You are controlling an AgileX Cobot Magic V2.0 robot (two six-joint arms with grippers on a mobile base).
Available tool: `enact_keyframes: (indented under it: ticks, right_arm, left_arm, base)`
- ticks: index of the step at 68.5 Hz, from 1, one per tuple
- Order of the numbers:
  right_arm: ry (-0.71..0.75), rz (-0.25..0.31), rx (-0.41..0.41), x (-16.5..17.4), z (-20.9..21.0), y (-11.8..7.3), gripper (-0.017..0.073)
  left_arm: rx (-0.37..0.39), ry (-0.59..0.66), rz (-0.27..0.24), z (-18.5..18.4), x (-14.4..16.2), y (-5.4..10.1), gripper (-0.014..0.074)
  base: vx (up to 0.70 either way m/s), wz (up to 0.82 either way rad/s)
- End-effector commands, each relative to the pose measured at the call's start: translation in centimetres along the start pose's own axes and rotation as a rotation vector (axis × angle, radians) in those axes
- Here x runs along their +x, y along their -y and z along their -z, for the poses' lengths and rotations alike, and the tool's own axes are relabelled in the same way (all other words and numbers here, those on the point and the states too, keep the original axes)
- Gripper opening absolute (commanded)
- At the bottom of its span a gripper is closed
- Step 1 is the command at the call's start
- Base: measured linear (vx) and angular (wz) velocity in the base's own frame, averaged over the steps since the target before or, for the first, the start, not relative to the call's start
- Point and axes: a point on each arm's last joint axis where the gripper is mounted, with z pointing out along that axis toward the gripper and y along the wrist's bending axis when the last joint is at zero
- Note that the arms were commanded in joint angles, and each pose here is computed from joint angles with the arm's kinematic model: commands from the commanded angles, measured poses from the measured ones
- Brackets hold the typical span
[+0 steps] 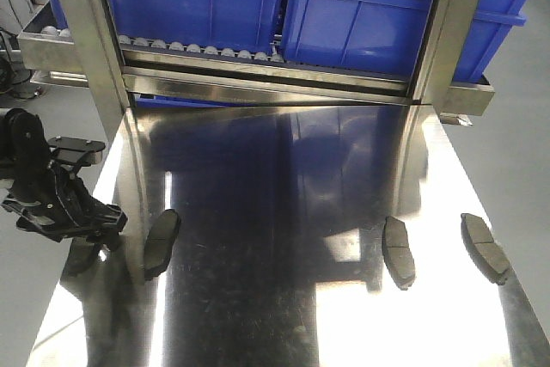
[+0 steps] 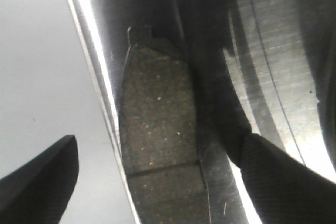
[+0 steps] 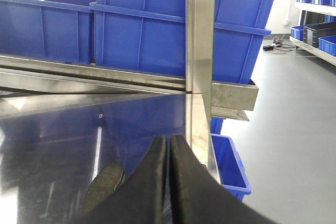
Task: Move and align brake pads A on conveyor
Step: 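Lower the left gripper onto the brake pad nearest the left arm, then close the left gripper on the brake pad and lift it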
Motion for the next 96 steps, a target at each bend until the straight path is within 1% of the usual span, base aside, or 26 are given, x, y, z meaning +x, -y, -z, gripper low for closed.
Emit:
enact_keyframes:
  ticks: [1, 7, 13, 18, 36, 43, 49, 59, 70, 88, 96]
  right_arm:
    - [0.071, 0.011, 0.004, -0.2, 0.0, 0.0, -0.0003]
    - [0.071, 0.011, 0.004, -0.2, 0.0, 0.0, -0.0003]
    - [0.071, 0.011, 0.004, -0.2, 0.0, 0.0, -0.0003]
    - [0.071, 0.011, 0.004, -0.2, 0.0, 0.0, -0.0003]
    - [0.071, 0.011, 0.004, -0.2, 0.0, 0.0, -0.0003]
    - [0.071, 0.011, 0.004, -0.2, 0.0, 0.0, -0.0003]
    - [0.071, 0.011, 0.004, -0.2, 0.0, 0.0, -0.0003]
    - [0.071, 0.011, 0.004, -0.2, 0.0, 0.0, -0.0003]
    - [0.071, 0.011, 0.004, -0.2, 0.0, 0.0, -0.0003]
    - [0.071, 0.011, 0.004, -0.2, 0.0, 0.0, -0.0003]
    - [0.071, 0.011, 0.004, -0.2, 0.0, 0.0, -0.0003]
  left_arm:
    - [-0.001, 0.072, 0.001, 1.8, -0.7, 0.2, 0.0584]
    - [0.001, 0.061, 0.001, 1.8, -0.6, 0.2, 0.0566]
    - [0.001, 0.058, 0.000, 1.8, -0.5, 0.2, 0.0521]
    - [0.002, 0.057, 0.000, 1.8, -0.5, 0.2, 0.0466]
    - [0.000, 0.071, -0.001, 2.5, -0.5, 0.3, 0.0217]
    - [-0.004, 0.092, -0.004, 3.2, -0.5, 0.3, 0.0150]
    - [-0.009, 0.123, -0.006, 4.0, -0.5, 0.4, 0.0112]
    - [-0.016, 0.174, -0.009, 5.3, -0.5, 0.5, 0.0086]
    - [-0.020, 0.212, -0.008, 6.2, -0.5, 0.5, 0.0086]
    - [-0.022, 0.227, -0.011, 6.6, -0.5, 0.6, 0.0086]
    - [-0.031, 0.282, -0.010, 7.8, 0.1, 0.7, 0.0086]
  base:
    - [0.00, 0.00]
    - [0.00, 0.00]
    - [0.00, 0.00]
    - [0.00, 0.00]
    - [0.00, 0.00]
    - [0.00, 0.00]
    - [0.00, 0.00]
    - [0.00, 0.00]
    - [0.00, 0.00]
    - [0.00, 0.00]
    - [0.00, 0.00]
